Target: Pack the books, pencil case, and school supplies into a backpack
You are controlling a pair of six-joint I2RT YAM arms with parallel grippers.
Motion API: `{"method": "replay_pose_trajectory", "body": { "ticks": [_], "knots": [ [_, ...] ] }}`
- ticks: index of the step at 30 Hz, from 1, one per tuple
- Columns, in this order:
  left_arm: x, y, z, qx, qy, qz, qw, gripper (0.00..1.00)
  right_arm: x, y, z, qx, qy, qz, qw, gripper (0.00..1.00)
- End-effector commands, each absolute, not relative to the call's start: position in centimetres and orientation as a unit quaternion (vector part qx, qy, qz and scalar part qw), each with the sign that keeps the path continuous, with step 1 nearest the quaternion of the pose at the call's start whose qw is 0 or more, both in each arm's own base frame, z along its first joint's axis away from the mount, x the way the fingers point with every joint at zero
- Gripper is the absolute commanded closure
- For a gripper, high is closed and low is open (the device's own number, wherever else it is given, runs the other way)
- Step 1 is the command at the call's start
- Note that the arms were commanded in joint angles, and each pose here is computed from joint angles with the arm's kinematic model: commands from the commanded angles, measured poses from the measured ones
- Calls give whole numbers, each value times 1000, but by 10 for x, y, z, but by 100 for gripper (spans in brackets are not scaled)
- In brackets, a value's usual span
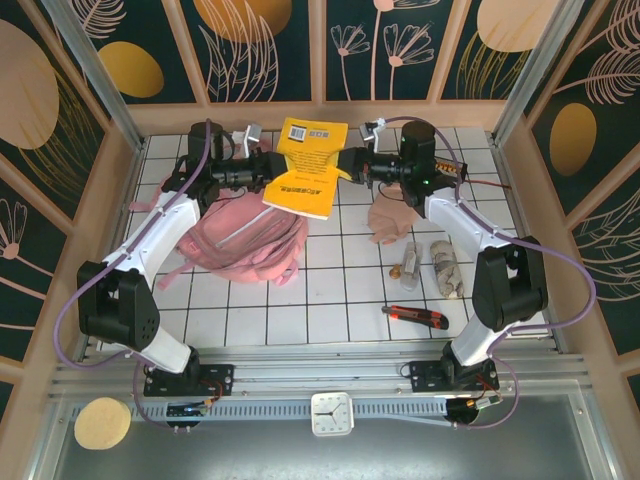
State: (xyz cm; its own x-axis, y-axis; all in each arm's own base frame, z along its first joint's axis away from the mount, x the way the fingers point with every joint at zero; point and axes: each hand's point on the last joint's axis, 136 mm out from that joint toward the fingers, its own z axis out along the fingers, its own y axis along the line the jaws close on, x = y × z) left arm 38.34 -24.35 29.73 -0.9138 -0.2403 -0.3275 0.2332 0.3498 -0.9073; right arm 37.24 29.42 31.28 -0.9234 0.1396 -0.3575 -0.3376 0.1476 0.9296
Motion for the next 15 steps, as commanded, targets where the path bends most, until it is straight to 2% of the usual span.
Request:
{"method": "replay_pose_trajectory", "body": {
  "ticks": [1,2,3,5,6,7,11,15],
  "knots": [
    [378,-236,299,5,811,-542,221,55,372,282,342,-85,723,644,236,100],
    [377,-234,298,4,815,-535,224,51,373,278,340,-81,726,640,239,100],
    [377,-231,294,2,821,-526,224,42,374,276,339,-77,727,638,241,100],
    [376,-222,280,-2,846,-482,230,21,378,267,334,-61,736,629,243,100],
    [379,-212,272,2,864,-439,247,6,380,262,328,-51,745,621,240,100],
    [379,-201,261,5,883,-394,256,2,381,256,323,-41,755,609,241,100],
    [365,-163,220,35,932,-244,268,2,386,220,297,9,800,545,250,100],
    [340,-169,173,132,955,-123,235,7,386,194,288,39,815,518,259,100]
  ]
}}
